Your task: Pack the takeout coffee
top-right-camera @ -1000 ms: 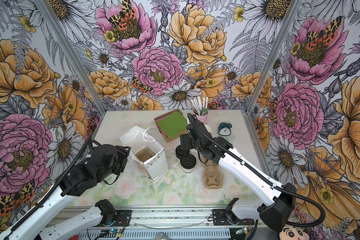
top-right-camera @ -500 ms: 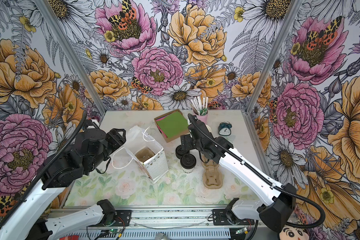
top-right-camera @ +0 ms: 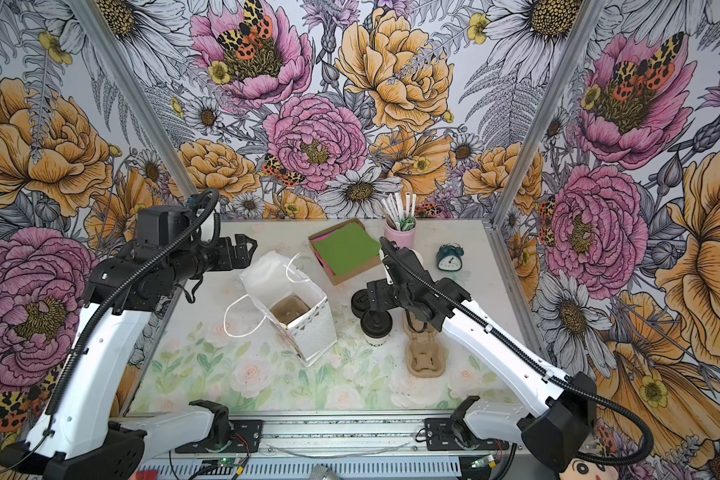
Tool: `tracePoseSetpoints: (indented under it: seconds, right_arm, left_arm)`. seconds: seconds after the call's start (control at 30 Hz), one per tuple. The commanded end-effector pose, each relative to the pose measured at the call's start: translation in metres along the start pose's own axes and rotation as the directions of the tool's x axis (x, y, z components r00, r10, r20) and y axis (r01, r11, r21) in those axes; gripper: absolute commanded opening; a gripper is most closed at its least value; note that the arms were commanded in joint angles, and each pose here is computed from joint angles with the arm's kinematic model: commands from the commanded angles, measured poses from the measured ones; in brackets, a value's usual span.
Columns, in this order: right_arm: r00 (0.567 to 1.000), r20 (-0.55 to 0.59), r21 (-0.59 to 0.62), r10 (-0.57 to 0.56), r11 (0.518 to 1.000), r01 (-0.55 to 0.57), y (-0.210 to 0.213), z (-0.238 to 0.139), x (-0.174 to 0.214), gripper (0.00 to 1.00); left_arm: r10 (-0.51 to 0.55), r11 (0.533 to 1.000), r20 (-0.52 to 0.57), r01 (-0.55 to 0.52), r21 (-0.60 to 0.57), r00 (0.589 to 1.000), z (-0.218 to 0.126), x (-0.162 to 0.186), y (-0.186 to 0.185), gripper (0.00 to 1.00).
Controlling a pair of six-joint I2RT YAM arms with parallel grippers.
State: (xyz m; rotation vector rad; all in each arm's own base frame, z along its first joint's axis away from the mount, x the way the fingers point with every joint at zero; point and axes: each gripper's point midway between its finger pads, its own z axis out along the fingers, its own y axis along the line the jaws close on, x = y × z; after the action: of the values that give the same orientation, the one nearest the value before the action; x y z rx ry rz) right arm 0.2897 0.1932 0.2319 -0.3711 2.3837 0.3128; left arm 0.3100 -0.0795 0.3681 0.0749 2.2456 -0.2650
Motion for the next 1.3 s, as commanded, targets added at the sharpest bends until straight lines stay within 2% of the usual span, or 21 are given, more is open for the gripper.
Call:
tracePoseSetpoints:
  seconds: [0.0, 0.1, 0.33, 0.67, 0.9, 1.07, 1.27]
  right_arm:
    - [0.999, -0.036, -0.016, -0.020, 1.000, 0.019, -0.001, 0.004, 0.008, 0.89]
    - [0.997, -0.070, -0.018, -0.021, 1.000, 0.020, -0.004, 0.010, 0.013, 0.89]
    - [0.992, -0.127, -0.007, -0.014, 1.000, 0.013, -0.010, 0.024, 0.023, 0.89]
    - [0.990, -0.140, -0.026, -0.005, 1.000, 0.002, -0.005, 0.030, 0.019, 0.89]
    - [0.988, -0.153, -0.030, -0.021, 0.999, 0.017, -0.005, 0.033, 0.022, 0.89]
    - [0.985, -0.172, -0.010, -0.030, 1.000, 0.029, -0.009, 0.039, 0.026, 0.89]
    - [0.974, -0.223, 0.007, -0.031, 0.999, 0.033, -0.013, 0.040, 0.038, 0.90]
  left_arm:
    - [0.133, 0.987, -0.151, -0.117, 0.111, 0.979, 0.018, 0.026, -0.009, 0.90]
    - [0.159, 0.985, -0.233, -0.139, 0.100, 0.959, 0.034, 0.038, -0.002, 0.84]
    - [0.190, 0.982, -0.319, -0.185, 0.045, 0.928, 0.065, 0.047, 0.014, 0.76]
    - [0.161, 0.987, -0.352, -0.150, 0.058, 0.922, 0.087, 0.043, 0.025, 0.49]
    - [0.182, 0.983, -0.374, -0.159, 0.092, 0.909, 0.094, 0.048, 0.021, 0.37]
    - [0.154, 0.988, -0.391, -0.139, 0.067, 0.907, 0.099, 0.050, 0.025, 0.14]
    - [0.128, 0.990, -0.398, -0.095, 0.101, 0.908, 0.099, 0.054, 0.016, 0.00]
